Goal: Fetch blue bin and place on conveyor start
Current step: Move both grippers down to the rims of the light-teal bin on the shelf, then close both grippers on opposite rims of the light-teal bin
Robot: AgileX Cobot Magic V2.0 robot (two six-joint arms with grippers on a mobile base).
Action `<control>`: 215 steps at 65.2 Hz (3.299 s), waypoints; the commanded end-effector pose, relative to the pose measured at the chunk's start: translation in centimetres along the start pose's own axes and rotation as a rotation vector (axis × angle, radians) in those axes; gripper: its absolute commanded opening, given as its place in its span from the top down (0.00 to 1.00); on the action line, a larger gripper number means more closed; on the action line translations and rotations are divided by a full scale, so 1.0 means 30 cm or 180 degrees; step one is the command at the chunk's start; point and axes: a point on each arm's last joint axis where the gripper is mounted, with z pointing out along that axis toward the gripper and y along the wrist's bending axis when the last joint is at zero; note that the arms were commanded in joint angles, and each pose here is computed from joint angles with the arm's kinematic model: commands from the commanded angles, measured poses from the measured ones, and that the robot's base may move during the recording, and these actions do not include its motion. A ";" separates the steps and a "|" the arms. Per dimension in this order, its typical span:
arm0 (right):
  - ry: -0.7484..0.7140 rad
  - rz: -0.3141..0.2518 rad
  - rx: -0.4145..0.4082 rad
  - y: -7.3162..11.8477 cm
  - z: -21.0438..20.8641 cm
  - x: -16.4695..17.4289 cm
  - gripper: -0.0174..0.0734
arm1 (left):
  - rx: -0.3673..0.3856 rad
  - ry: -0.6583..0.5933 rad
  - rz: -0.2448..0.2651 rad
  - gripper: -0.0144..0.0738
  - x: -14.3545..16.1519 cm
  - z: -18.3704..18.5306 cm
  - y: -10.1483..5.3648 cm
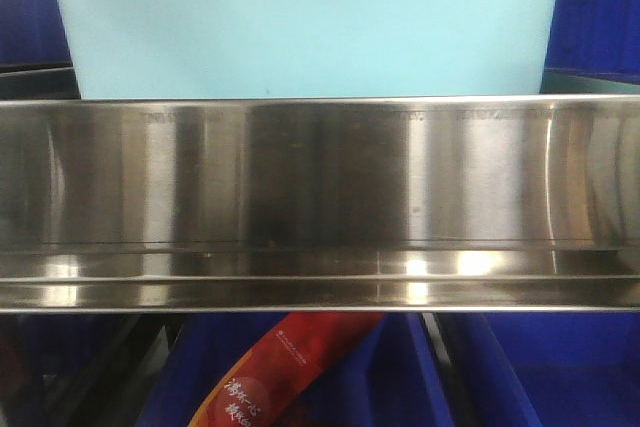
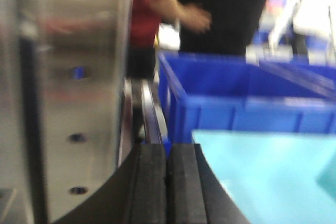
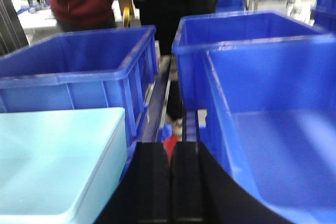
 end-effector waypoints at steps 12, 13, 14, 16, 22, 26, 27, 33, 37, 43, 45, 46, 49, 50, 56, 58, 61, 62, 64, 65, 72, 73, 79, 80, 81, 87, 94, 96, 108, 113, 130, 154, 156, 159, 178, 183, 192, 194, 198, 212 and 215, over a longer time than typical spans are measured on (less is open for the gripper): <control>0.0329 -0.0163 -0.0542 0.097 0.151 -0.049 0.99 | 0.0484 0.0485 0.0067 0.96 -0.061 0.126 -0.091; 0.0344 -0.0176 -0.0587 0.107 0.156 -0.050 0.99 | 0.0544 0.0502 0.0078 0.96 -0.062 0.134 -0.104; 0.0352 -0.0186 -0.0632 0.117 0.162 -0.051 0.99 | 0.0584 0.0515 0.0080 0.96 -0.062 0.138 -0.113; 0.0386 -0.0206 -0.0719 0.137 0.174 -0.050 0.99 | 0.0660 0.0527 0.0088 0.96 -0.062 0.148 -0.130; 0.0486 -0.0246 -0.0947 0.196 0.215 -0.049 0.99 | 0.0817 0.0613 0.0078 0.96 -0.057 0.190 -0.180; 0.0566 -0.0153 -0.0994 0.219 0.249 -0.049 0.98 | 0.0815 0.0684 0.0030 0.96 -0.054 0.221 -0.200; 0.0577 -0.0110 -0.1009 0.226 0.256 -0.054 0.98 | 0.0793 0.0705 0.0014 0.96 -0.054 0.235 -0.204; 0.0756 -0.0036 -0.0966 0.243 0.323 -0.056 0.96 | 0.0683 0.0831 -0.0061 0.96 -0.052 0.306 -0.232; 0.0929 -0.0057 -0.0853 0.246 0.368 -0.054 0.96 | 0.0521 0.0985 -0.0083 0.96 -0.051 0.358 -0.246; 0.1189 -0.0051 -0.0589 0.257 0.430 -0.051 0.96 | 0.0262 0.1367 0.0026 0.96 -0.048 0.433 -0.282; 0.1232 -0.0066 -0.0497 0.264 0.444 -0.056 0.96 | 0.0165 0.1474 0.0051 0.96 -0.041 0.461 -0.292; 0.1291 -0.0073 -0.0415 0.267 0.456 -0.050 0.96 | 0.0114 0.1484 0.0038 0.96 -0.050 0.470 -0.296; 0.1393 -0.0092 -0.0243 0.271 0.478 -0.051 0.96 | 0.0040 0.1524 0.0004 0.96 -0.055 0.507 -0.311; 0.1422 -0.0095 -0.0168 0.270 0.487 -0.050 0.96 | 0.0028 0.1537 -0.0011 0.96 -0.056 0.517 -0.315; 0.1729 -0.0082 0.0029 0.286 0.555 -0.033 0.96 | -0.0092 0.1754 -0.0045 0.96 -0.039 0.586 -0.335; 0.1843 -0.0073 0.0064 0.291 0.573 -0.026 0.96 | -0.0131 0.1828 -0.0052 0.96 -0.039 0.603 -0.340; 0.1975 -0.0061 0.0099 0.301 0.606 -0.017 0.96 | -0.0210 0.1960 -0.0035 0.96 -0.031 0.628 -0.345; 0.2005 -0.0067 0.0110 0.303 0.617 -0.011 0.96 | -0.0249 0.2024 -0.0027 0.96 -0.027 0.635 -0.346; 0.2069 -0.0069 0.0136 0.308 0.637 -0.007 0.96 | -0.0299 0.2104 -0.0018 0.96 -0.022 0.654 -0.350; 0.2097 -0.0073 0.0150 0.311 0.648 -0.007 0.96 | -0.0315 0.2126 -0.0017 0.96 -0.021 0.666 -0.354; 0.2191 -0.0056 0.0179 0.327 0.692 -0.009 0.96 | -0.0418 0.2275 -0.0010 0.96 -0.017 0.707 -0.366; 0.2197 -0.0057 0.0182 0.329 0.698 -0.008 0.96 | -0.0429 0.2293 -0.0008 0.96 -0.016 0.712 -0.367; 0.2251 -0.0069 0.0201 0.334 0.726 0.007 0.96 | -0.0494 0.2378 -0.0033 0.95 -0.008 0.731 -0.358; 0.2251 -0.0069 0.0201 0.334 0.726 0.007 0.96 | -0.0506 0.2404 -0.0035 0.94 -0.003 0.735 -0.357; 0.2266 -0.0072 0.0207 0.334 0.729 0.011 0.96 | -0.0510 0.2416 -0.0047 0.93 -0.002 0.735 -0.354; 0.2284 -0.0075 0.0214 0.334 0.730 0.014 0.91 | -0.0557 0.2458 -0.0137 0.78 0.000 0.746 -0.326; 0.2279 -0.0080 0.0210 0.334 0.731 0.014 0.70 | -0.0628 0.2451 -0.0177 0.57 -0.004 0.753 -0.295; 0.2281 -0.0081 0.0209 0.335 0.733 0.016 0.64 | -0.0621 0.2466 -0.0178 0.52 -0.002 0.754 -0.292; 0.2435 0.0044 0.0292 0.301 0.783 0.054 0.55 | -0.0557 0.2515 -0.0135 0.46 0.034 0.781 -0.295; 0.2533 0.0082 0.0269 0.280 0.812 0.076 0.55 | -0.0572 0.2532 -0.0129 0.48 0.047 0.795 -0.290; 0.2638 0.0034 0.0293 0.268 0.858 0.121 0.55 | -0.0571 0.2577 -0.0165 0.50 0.095 0.836 -0.271; 0.2709 0.0008 0.0326 0.265 0.896 0.162 0.55 | -0.0550 0.2689 -0.0149 0.50 0.200 0.857 -0.254; 0.2709 0.0008 0.0326 0.265 0.896 0.162 0.55 | -0.0550 0.2689 -0.0149 0.50 0.200 0.857 -0.254; 0.2709 0.0008 0.0326 0.265 0.896 0.162 0.55 | -0.0544 0.2682 -0.0148 0.50 0.200 0.858 -0.255; 0.2723 -0.0007 0.0316 0.270 0.886 0.156 0.55 | -0.0538 0.2678 -0.0154 0.50 0.200 0.858 -0.256; 0.2768 -0.0053 0.0314 0.269 0.883 0.158 0.55 | -0.0538 0.2678 -0.0154 0.50 0.200 0.858 -0.256; 0.2802 -0.0056 0.0328 0.268 0.880 0.157 0.55 | -0.0538 0.2678 -0.0154 0.50 0.200 0.858 -0.256; 0.2804 -0.0057 0.0328 0.270 0.878 0.154 0.55 | -0.0538 0.2678 -0.0154 0.50 0.200 0.858 -0.256; 0.2778 -0.0054 0.0318 0.273 0.877 0.142 0.55 | -0.0538 0.2678 -0.0154 0.50 0.200 0.858 -0.256; 0.2697 -0.0056 0.0282 0.283 0.880 0.128 0.55 | -0.0538 0.2678 -0.0154 0.50 0.200 0.858 -0.256; 0.2711 -0.0058 0.0288 0.282 0.879 0.129 0.55 | -0.0538 0.2678 -0.0154 0.50 0.200 0.858 -0.256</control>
